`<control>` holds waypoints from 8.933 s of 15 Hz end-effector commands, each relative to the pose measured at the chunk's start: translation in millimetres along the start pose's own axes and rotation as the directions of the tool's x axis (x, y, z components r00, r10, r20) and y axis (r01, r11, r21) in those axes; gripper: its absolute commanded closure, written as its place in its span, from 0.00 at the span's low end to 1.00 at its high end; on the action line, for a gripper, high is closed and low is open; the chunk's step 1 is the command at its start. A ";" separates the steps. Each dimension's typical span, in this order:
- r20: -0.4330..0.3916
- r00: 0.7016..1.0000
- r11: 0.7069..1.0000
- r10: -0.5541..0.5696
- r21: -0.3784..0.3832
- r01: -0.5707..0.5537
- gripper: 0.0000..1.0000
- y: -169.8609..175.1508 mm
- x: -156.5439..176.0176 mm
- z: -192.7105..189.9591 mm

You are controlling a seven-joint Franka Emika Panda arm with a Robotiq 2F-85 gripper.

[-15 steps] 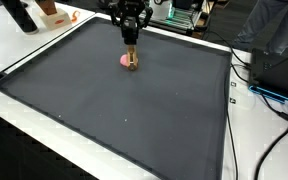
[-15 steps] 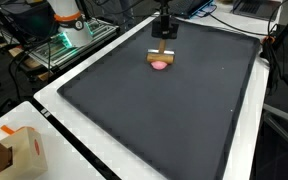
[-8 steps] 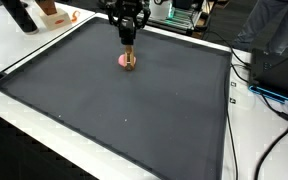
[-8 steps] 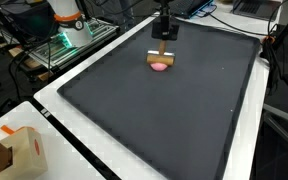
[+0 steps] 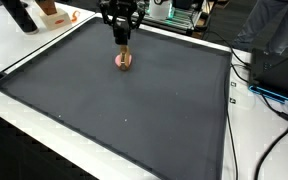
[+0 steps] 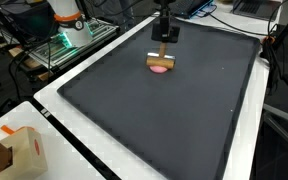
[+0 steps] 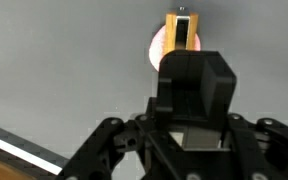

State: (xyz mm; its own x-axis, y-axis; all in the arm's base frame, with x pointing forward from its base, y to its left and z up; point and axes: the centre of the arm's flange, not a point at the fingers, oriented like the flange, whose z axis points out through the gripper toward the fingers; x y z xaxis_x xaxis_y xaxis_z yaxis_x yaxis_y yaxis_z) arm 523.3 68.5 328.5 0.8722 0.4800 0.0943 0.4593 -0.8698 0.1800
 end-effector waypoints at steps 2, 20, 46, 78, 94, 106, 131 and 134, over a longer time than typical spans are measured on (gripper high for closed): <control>0.047 0.998 0.999 0.028 -0.023 -0.027 0.76 31.4 -8.8 42.4; 0.098 0.995 0.955 0.003 0.296 -0.032 0.76 61.9 -19.8 30.9; -0.126 0.991 0.967 0.053 0.253 -0.019 0.76 56.1 -3.4 32.9; -0.359 0.933 0.979 0.003 0.189 0.070 0.76 11.6 56.1 19.1; -0.258 0.952 0.948 0.165 0.306 -0.082 0.76 36.1 85.5 3.2; -0.283 0.925 0.947 0.252 0.270 -0.176 0.76 58.3 83.2 -98.0; -0.138 0.953 0.938 0.271 0.259 -0.229 0.76 75.3 89.8 -149.8; -0.103 0.950 0.912 0.293 0.328 -0.246 0.76 101.2 94.6 -138.5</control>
State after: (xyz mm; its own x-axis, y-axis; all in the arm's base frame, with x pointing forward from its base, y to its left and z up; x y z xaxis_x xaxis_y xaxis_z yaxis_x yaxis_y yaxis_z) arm 603.5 61.3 487.5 0.9346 0.2315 0.2702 0.2698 -0.9562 -0.1140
